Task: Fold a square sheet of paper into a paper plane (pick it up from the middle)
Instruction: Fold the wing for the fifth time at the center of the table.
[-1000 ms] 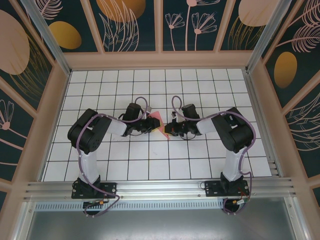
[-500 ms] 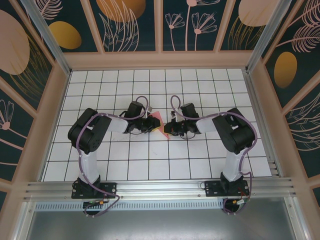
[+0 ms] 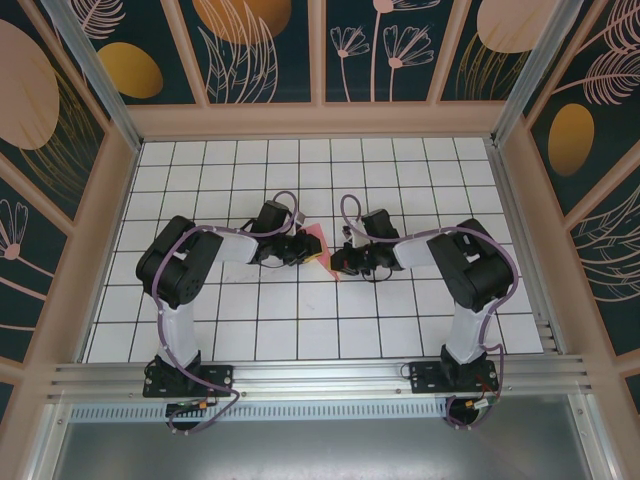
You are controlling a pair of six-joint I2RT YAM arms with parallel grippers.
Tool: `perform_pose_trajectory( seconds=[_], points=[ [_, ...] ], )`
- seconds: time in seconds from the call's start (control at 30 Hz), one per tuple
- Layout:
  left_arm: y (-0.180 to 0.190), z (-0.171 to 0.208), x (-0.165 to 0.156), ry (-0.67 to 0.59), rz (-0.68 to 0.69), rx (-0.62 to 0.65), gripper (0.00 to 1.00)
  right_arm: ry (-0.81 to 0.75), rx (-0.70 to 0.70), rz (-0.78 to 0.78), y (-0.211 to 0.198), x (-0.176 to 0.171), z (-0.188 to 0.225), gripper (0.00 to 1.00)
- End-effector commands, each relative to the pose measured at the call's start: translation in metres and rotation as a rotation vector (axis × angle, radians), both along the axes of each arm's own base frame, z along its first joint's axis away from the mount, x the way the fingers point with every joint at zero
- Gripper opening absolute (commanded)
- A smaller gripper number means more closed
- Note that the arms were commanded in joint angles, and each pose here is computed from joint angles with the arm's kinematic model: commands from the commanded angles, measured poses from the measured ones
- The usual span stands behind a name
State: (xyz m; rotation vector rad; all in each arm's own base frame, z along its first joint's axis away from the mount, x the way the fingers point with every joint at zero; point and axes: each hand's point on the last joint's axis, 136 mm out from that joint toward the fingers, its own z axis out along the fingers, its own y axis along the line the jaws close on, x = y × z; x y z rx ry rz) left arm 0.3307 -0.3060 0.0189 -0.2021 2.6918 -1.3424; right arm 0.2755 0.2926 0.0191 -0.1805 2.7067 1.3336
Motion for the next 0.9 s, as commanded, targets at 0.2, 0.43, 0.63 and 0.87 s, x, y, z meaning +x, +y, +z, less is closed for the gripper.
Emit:
perform_pose_trajectory(
  seconds=[0.2,0.43,0.63,0.87],
  points=[
    [0.038,-0.064,-0.011,0.080,0.071,0.242,0.23,-0.011,-0.042,0.004,-0.005,-0.007,0.006,0.11],
    [0.040,-0.068,-0.012,0.089,0.076,0.253,0.23,-0.035,-0.065,0.032,-0.012,-0.016,0.006,0.17],
    [0.041,-0.070,-0.013,0.094,0.077,0.262,0.23,-0.006,-0.095,0.036,-0.015,-0.019,-0.009,0.09],
    [0.041,-0.070,-0.013,0.094,0.076,0.264,0.23,-0.022,-0.103,0.017,-0.014,-0.010,-0.002,0.06]
  ],
)
